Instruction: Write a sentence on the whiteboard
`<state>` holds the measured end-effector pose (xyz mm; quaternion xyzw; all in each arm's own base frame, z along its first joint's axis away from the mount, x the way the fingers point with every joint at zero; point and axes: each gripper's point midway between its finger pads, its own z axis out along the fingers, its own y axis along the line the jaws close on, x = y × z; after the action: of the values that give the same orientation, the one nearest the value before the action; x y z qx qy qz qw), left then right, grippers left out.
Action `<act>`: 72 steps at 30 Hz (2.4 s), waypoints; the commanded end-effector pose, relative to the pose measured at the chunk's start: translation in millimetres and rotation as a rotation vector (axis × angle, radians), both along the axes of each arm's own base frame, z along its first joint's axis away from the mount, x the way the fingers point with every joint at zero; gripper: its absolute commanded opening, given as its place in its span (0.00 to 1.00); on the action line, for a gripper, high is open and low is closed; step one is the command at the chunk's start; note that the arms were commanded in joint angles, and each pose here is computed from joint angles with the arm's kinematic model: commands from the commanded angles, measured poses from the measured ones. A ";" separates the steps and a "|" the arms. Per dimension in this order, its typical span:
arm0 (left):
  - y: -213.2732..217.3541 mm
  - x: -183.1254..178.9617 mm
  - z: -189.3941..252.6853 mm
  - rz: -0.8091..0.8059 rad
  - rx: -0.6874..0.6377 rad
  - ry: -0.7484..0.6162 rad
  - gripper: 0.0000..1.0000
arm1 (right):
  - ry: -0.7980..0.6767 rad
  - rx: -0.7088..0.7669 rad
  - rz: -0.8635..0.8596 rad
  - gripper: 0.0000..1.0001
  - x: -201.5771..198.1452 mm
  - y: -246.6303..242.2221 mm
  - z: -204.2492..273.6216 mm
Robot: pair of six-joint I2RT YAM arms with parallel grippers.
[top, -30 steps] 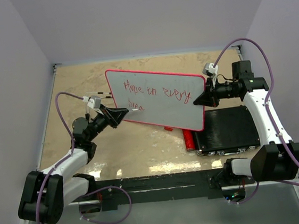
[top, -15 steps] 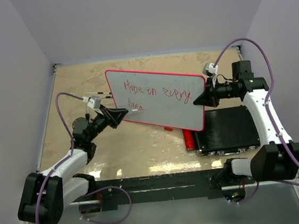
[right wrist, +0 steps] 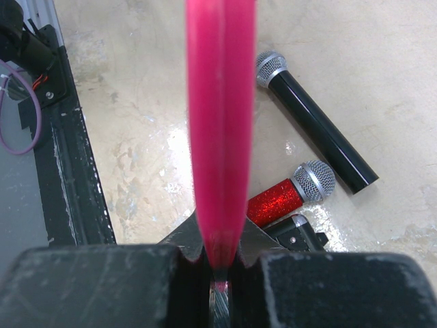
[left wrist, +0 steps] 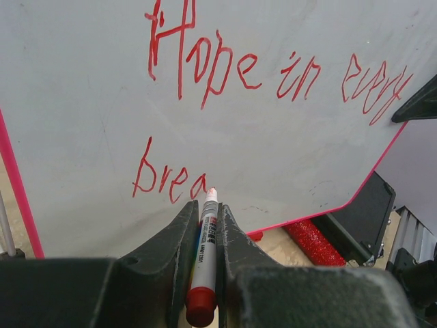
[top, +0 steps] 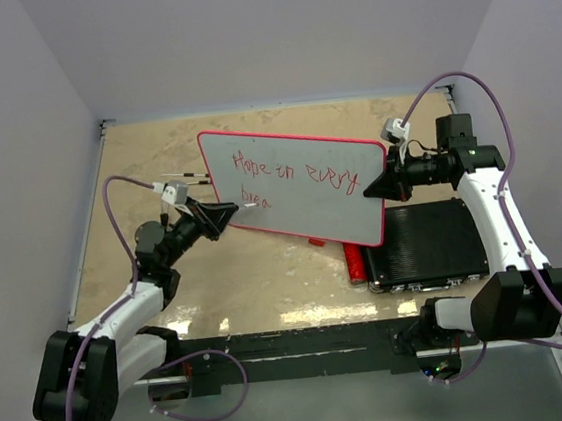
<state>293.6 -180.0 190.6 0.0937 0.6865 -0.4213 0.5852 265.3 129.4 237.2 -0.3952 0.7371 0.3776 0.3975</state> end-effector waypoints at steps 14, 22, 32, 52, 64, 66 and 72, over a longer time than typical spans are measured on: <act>-30.3 1.1 25.2 -0.086 -0.003 -0.066 0.00 | -0.051 0.010 0.028 0.00 -4.3 4.7 10.0; -33.1 13.3 23.1 -0.041 0.011 -0.066 0.00 | -0.052 0.010 0.028 0.00 -4.4 4.7 10.0; -31.0 27.0 22.5 0.001 0.027 -0.052 0.00 | -0.051 0.009 0.025 0.00 -3.7 4.2 9.6; -42.2 29.5 25.9 -0.045 -0.004 -0.049 0.00 | -0.051 0.010 0.026 0.00 -4.7 4.4 10.3; -52.2 23.9 29.2 -0.083 -0.019 -0.058 0.00 | -0.049 0.008 0.026 0.00 -4.0 4.4 9.3; -48.0 22.0 27.2 -0.065 -0.002 -0.058 0.00 | -0.049 0.008 0.024 0.00 -4.3 4.1 9.5; -33.8 18.6 29.5 -0.024 0.006 -0.071 0.00 | -0.047 0.009 0.027 0.00 -4.0 4.6 8.6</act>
<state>309.6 -224.6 199.9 0.1141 0.6903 -0.4388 0.5638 266.6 129.2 237.6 -0.3966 0.7360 0.3755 0.4000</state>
